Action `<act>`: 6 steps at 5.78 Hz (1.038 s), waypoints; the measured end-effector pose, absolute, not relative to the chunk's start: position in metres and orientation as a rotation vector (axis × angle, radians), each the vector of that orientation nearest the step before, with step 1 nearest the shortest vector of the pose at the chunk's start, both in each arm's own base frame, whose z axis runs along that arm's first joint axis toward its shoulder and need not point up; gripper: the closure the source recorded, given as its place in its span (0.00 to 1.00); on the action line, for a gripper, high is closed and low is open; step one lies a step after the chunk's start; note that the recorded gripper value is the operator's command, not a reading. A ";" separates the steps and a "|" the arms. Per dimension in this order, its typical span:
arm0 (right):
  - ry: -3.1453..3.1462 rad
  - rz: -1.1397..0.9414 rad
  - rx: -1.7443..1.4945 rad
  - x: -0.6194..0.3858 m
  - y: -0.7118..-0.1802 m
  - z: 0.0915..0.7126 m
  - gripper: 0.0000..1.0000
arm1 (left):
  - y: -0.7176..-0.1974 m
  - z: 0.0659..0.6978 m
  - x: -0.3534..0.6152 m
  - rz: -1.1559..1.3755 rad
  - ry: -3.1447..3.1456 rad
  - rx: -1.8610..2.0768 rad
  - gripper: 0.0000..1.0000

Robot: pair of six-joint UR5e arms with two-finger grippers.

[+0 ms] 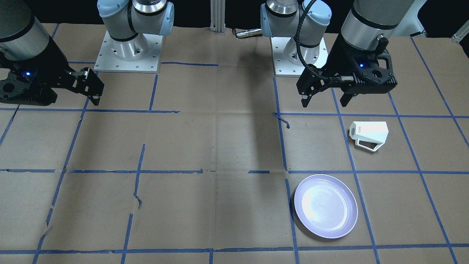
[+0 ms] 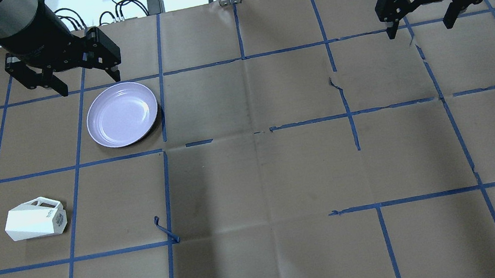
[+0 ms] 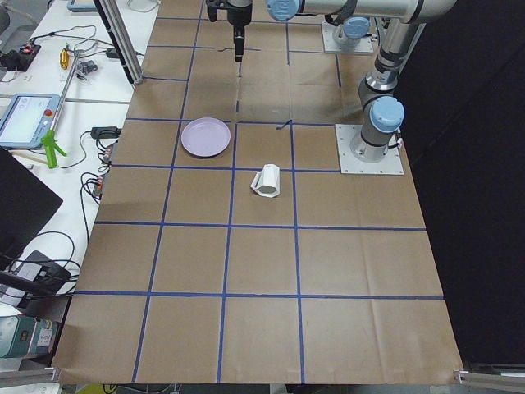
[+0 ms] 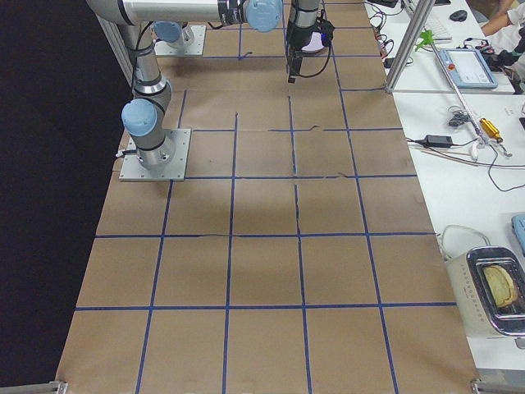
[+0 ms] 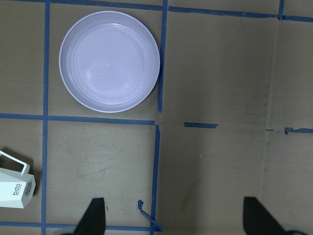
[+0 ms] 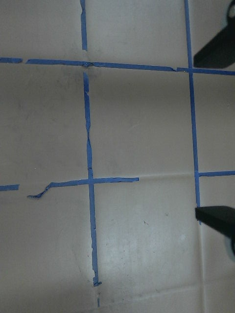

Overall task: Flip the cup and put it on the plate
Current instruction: 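Move the left gripper down toward the white mug lying on its side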

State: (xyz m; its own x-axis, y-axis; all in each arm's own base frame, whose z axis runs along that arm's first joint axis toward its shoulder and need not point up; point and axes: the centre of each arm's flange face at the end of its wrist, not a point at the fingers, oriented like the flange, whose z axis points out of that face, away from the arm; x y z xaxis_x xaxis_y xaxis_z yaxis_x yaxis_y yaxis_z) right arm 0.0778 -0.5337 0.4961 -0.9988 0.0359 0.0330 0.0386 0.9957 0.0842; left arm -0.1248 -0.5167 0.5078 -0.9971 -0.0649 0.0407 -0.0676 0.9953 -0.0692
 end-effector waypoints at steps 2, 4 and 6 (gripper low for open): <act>-3.107 -0.132 -0.058 0.078 -0.534 0.496 0.00 | -0.514 0.510 -0.123 0.109 -3.100 0.108 0.02; -3.107 -0.132 -0.058 0.078 -0.534 0.496 0.00 | -0.502 0.514 -0.101 0.057 -3.109 0.063 0.02; -3.107 -0.132 -0.058 0.078 -0.534 0.496 0.00 | -0.485 0.522 -0.016 0.006 -3.107 -0.143 0.02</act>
State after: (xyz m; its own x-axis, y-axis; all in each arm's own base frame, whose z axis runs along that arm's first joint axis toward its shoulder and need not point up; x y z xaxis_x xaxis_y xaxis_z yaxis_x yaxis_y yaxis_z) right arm 0.0779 -0.5337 0.4961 -0.9988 0.0359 0.0330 0.0386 0.9957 0.0842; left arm -0.0162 -0.4850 0.5218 -0.9953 0.0921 0.0312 0.0919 0.9958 -0.0052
